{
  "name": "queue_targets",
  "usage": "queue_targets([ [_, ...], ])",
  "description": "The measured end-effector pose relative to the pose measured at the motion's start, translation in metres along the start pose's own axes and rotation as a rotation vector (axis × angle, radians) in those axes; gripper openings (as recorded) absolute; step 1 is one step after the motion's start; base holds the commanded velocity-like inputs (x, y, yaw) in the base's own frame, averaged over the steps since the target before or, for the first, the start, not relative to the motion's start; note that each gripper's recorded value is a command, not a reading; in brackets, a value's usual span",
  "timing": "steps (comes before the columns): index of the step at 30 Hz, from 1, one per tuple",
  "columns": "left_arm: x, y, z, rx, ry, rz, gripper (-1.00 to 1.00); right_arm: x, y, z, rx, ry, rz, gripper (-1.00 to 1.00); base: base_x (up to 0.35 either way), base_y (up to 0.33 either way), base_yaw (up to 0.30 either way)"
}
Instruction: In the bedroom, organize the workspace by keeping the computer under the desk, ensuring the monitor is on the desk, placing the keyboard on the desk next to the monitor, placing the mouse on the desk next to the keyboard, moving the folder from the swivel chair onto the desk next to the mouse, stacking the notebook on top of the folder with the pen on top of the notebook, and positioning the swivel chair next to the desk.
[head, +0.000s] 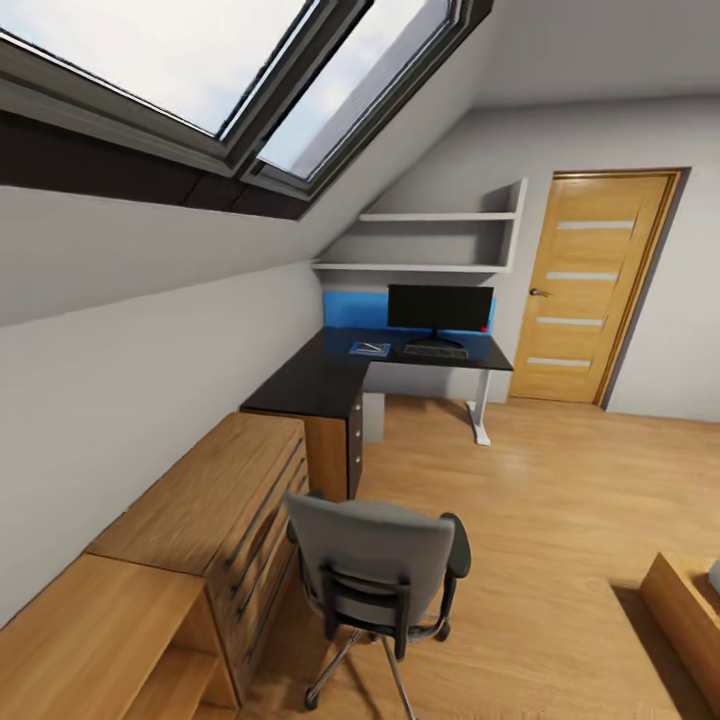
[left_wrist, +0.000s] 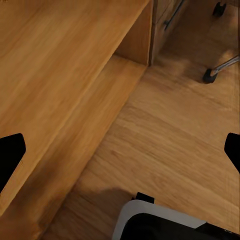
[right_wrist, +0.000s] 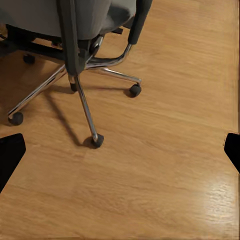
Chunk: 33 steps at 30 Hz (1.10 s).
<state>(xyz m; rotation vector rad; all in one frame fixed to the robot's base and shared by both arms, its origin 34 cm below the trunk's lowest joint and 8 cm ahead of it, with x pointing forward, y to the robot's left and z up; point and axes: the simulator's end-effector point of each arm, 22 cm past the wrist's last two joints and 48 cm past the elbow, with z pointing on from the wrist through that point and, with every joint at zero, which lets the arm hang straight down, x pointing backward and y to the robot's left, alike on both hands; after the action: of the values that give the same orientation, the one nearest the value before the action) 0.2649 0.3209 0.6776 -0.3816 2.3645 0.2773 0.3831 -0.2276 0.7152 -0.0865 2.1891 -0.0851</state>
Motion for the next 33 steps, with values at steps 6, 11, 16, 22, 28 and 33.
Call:
queue_targets([
  [6,0.0,-0.0004,-0.0001,0.002,0.0,0.001,1.0,-0.0002,0.0006,-0.0001,0.0,-0.001,0.001,1.0,-0.07,0.086,-0.3],
  [11,0.0002,-0.0008,-0.0002,0.003,0.0,0.0,1.0,-0.0002,0.0009,-0.0001,0.0,-0.001,0.001,1.0,-0.02,0.025,-0.3],
  [16,0.0009,-0.0011,-0.0005,0.003,0.002,0.001,1.0,0.0007,0.0008,-0.0003,0.0,0.002,0.001,1.0,-0.005,0.006,-0.292],
  [22,0.0023,-0.0009,-0.0009,0.002,0.006,0.002,1.0,0.0022,0.0009,-0.0006,0.0,0.006,0.001,1.0,-0.001,0.002,-0.273],
  [28,0.0039,-0.0003,-0.0013,0.001,0.01,0.003,1.0,0.0044,0.0011,-0.0009,-0.001,0.012,0.001,1.0,-0.076,0.087,-0.248],
  [33,0.0057,0.0004,-0.0018,-0.001,0.015,0.005,1.0,0.0066,0.0014,-0.0013,-0.002,0.018,0.0,1.0,-0.167,0.208,-0.191],
])
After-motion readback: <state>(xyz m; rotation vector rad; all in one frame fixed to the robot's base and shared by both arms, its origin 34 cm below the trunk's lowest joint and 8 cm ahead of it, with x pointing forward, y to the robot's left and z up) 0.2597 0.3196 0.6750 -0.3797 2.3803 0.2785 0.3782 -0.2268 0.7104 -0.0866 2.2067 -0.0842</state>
